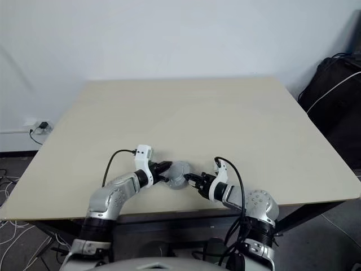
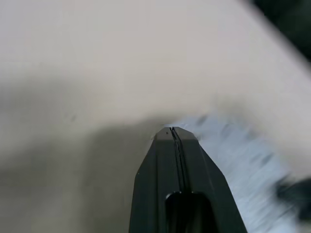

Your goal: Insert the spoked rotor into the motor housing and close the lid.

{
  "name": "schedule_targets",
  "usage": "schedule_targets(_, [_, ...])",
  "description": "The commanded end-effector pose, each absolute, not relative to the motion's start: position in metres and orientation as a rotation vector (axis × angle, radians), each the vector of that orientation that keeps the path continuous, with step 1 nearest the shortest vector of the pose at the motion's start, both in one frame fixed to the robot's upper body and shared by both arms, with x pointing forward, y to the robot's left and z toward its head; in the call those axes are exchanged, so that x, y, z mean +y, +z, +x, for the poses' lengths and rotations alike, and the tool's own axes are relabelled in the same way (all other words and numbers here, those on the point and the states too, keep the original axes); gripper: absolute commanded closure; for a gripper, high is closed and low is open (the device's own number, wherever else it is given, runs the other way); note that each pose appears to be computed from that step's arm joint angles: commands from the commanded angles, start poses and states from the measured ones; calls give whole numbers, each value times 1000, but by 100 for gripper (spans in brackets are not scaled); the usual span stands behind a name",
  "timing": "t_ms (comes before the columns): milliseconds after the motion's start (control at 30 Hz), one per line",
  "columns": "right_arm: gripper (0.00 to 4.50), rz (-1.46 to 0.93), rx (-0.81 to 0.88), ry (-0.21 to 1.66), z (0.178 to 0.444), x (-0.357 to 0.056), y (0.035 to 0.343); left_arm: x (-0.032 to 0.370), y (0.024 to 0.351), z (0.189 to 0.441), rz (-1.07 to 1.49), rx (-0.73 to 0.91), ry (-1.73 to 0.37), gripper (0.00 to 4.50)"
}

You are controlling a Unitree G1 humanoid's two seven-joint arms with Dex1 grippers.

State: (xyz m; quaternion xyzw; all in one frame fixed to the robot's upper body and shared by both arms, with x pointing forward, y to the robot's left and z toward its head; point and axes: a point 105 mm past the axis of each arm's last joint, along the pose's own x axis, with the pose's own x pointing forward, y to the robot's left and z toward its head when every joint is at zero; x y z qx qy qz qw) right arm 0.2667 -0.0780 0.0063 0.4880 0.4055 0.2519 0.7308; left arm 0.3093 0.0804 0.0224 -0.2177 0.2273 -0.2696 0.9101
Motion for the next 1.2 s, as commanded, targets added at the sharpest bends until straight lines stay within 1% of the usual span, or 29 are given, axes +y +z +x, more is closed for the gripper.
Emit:
schedule_targets(33, [330,1213,750,584,274,-67,26,108,53,305,-632,319,-493,450])
schedule_targets(233, [330,1232,729,570,276,-71,29,121,52,284,-854,306,-412,450])
schedule_targets(300, [330,1252,701,561,279,-73,32,120,53,274,-1057,284,-375,450])
schedule_targets(333, [330,1266,674,562,282,-74,36,119,54,269,-1180,264,-357,433])
schedule_targets(400, [330,1283,630,573,288,-75,46,114,57,263,-1360,232,-341,392])
schedule_targets(467, [330,1287,601,588,292,-74,54,107,61,259,-1441,221,-356,328])
schedule_targets(700, [330,1269,539,672,303,-64,83,83,57,256,-1557,266,-377,89])
schedule_targets(800, [330,1256,538,702,304,-58,90,77,57,256,-1584,275,-396,0])
schedule_targets(1033, [330,1231,576,764,295,-48,95,69,57,256,-1628,290,-421,0])
schedule_targets(1200, [330,1222,623,840,281,-39,97,63,56,256,-1647,306,-448,0])
